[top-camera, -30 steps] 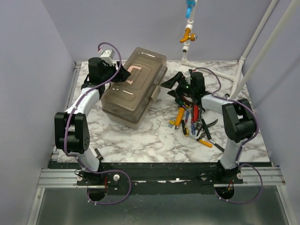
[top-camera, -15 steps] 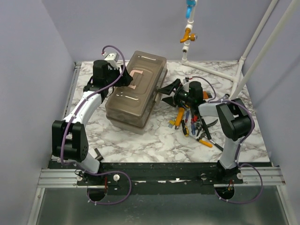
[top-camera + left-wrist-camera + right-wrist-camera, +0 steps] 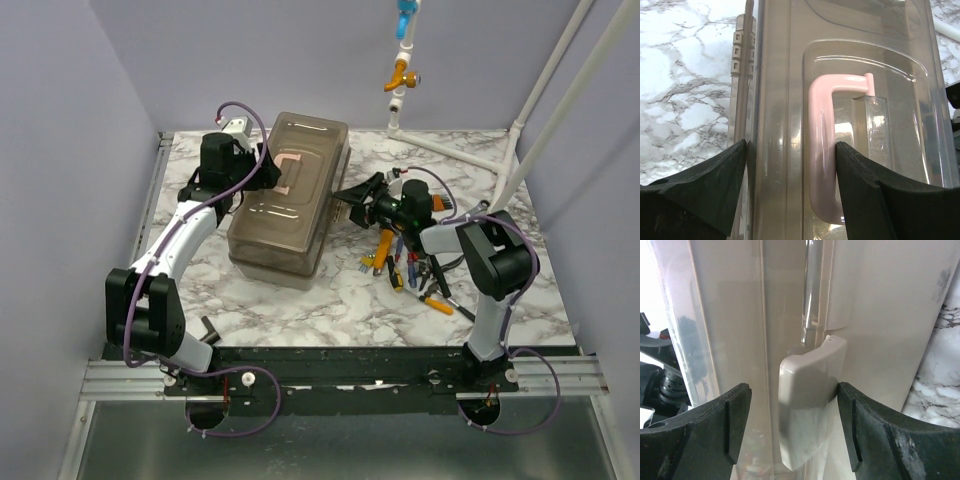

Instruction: Pack the tool kit

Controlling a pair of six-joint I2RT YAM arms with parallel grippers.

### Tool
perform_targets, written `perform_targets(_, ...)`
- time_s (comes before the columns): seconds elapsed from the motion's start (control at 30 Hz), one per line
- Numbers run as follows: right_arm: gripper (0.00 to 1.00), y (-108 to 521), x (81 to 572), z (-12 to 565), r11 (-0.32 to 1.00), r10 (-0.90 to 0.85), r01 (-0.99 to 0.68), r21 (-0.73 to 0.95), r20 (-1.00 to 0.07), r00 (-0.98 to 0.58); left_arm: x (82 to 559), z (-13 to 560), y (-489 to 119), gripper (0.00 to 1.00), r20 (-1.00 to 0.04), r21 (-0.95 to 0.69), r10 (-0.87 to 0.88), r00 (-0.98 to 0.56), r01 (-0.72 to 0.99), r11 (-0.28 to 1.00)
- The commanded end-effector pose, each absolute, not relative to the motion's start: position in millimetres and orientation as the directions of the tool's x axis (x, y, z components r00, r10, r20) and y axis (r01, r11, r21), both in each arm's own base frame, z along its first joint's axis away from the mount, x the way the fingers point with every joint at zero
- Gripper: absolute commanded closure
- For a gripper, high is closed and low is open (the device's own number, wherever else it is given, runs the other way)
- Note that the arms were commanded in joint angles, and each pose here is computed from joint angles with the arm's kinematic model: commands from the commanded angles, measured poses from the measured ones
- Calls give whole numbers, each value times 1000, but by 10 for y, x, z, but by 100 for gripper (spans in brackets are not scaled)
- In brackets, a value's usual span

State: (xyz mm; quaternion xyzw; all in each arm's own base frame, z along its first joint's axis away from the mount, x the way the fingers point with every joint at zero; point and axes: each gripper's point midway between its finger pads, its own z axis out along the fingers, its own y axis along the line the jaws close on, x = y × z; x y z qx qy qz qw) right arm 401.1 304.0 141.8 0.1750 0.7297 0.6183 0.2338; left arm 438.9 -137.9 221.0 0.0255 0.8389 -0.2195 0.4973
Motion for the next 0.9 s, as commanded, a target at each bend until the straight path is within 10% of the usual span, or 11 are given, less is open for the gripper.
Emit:
perform_targets(0.0, 26, 3212, 3812, 2092, 43, 485, -219, 975, -212, -848, 4025, 1860, -1508, 32, -751, -373, -150, -643, 225, 900)
perform_targets(0.13, 28, 3193, 3786, 2099, 71, 485, -211, 975, -218, -847, 4014, 1857, -1502, 32, -752, -359, -150, -641, 208, 910)
perform_targets(0.3, 6, 3109, 3837, 1759, 205, 502, -128, 970, -216, -837, 3980, 1878, -1439, 31, -755, -340, -157, -637, 176, 924)
perform_targets(0.87, 7, 2365, 4039, 1631, 716, 470, -73, 695, -557, -685, 3815, 2643, -1279, 6, -830, -186, -108, -547, 90, 978)
